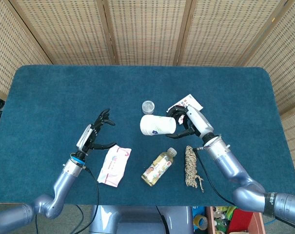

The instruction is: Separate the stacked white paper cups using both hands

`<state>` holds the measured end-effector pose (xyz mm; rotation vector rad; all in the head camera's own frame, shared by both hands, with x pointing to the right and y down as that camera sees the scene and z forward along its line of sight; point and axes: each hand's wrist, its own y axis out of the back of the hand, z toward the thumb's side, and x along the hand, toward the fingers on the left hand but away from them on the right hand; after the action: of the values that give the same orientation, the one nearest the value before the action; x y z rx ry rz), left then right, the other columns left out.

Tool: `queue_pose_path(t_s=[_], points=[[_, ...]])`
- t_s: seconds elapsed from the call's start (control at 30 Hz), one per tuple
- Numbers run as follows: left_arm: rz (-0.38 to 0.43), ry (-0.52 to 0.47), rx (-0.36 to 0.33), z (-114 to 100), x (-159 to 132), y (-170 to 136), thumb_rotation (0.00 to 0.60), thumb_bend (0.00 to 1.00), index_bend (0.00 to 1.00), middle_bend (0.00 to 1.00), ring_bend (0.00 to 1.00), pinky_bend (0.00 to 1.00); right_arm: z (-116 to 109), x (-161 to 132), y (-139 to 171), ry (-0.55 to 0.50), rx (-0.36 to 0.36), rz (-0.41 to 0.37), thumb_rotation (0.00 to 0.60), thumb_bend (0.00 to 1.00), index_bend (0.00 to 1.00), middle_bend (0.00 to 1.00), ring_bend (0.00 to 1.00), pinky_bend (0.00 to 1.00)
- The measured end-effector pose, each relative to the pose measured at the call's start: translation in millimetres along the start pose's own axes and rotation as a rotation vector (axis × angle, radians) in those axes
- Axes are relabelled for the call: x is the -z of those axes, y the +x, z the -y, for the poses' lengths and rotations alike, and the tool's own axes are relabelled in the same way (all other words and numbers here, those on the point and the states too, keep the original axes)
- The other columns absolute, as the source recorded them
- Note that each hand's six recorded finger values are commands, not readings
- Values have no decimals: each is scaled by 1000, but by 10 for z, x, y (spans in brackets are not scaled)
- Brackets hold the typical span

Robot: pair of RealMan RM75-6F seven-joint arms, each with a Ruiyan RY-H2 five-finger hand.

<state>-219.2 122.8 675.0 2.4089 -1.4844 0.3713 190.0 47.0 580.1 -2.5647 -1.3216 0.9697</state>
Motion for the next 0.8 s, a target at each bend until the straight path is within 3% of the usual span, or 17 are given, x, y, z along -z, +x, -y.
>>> queue_pose_path(t_s=[0.27, 0.8], points=[[41, -26, 29, 195, -28, 93, 600, 162, 473, 3, 0, 0, 117, 58, -65, -4, -31, 8, 600, 237, 766, 665, 555, 802], [44, -21, 43, 316, -47, 330, 600, 218, 498, 28, 0, 0, 173, 85, -92, 4, -46, 15, 600, 237, 766, 664, 555, 802]])
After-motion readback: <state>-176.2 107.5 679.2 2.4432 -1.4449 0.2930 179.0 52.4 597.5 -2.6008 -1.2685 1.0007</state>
